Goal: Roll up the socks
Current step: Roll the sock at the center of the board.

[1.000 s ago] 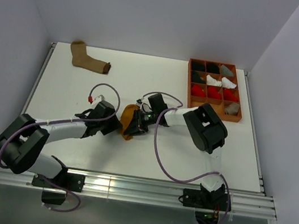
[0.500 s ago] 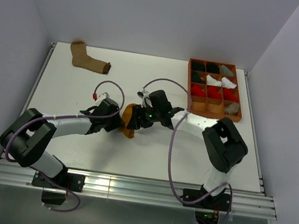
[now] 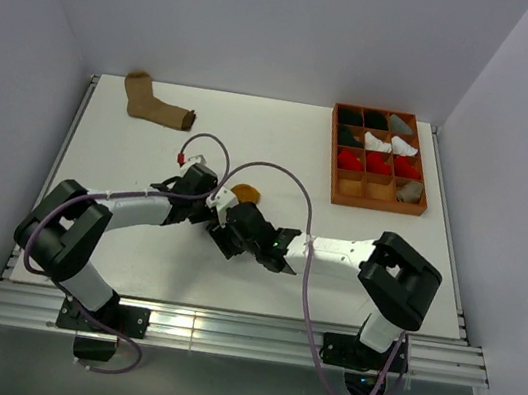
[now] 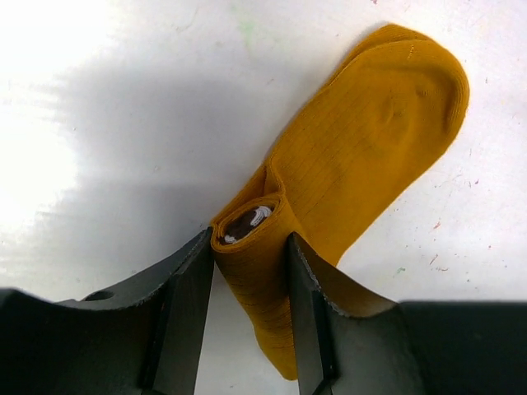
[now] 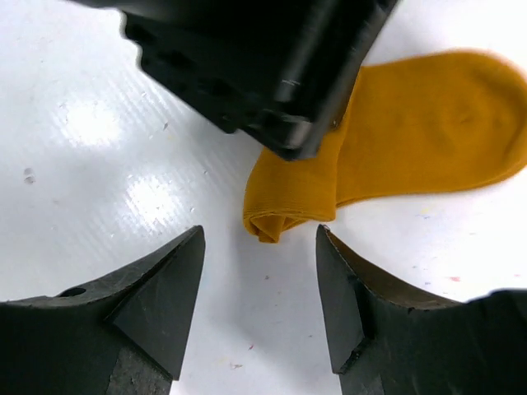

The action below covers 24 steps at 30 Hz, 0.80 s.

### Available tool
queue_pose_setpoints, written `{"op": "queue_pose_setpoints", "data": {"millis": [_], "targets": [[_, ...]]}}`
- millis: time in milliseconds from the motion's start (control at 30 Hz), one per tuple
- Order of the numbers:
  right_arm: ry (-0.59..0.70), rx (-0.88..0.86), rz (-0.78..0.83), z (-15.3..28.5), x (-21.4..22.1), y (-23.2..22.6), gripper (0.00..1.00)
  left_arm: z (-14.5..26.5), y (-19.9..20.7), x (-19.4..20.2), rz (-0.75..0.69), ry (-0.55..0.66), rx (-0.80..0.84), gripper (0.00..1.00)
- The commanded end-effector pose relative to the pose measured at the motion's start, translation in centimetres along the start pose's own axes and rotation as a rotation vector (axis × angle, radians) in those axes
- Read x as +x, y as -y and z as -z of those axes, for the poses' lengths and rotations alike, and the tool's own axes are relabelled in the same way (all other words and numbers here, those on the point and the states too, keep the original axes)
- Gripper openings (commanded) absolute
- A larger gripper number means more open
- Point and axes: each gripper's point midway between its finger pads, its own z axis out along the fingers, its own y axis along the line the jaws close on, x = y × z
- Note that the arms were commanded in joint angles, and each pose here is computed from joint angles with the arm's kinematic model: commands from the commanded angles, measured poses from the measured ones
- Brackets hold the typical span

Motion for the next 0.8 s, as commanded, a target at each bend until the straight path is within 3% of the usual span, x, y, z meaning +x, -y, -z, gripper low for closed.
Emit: {"op": "queue_pose_setpoints", "data": {"millis": [0,267,567,767], "targets": [[0.136,0.17,0.114,0.1,-3.3,1.5,0.64,-0.7,-3.1,1.8,-0.13,-0.079,-0.11,0.45],[0.128,0.19,0.182,-1.5,-2.8,-0.1,0.64,-1.2,-2.4,1.9,-0.147,-0.113,-0.09,0.45],[0.064,0.276,0.22,-3.8,-0.3,1.0,0.62,-1.2,-2.3,2.3,-0.16,-0.132,-0.072,0.44],[0.056,0.292,0.229,-4.1,0.1,1.2,0.44,-1.4,-2.2,2.5,-0.177,-0.143,-0.067,0.44]]}}
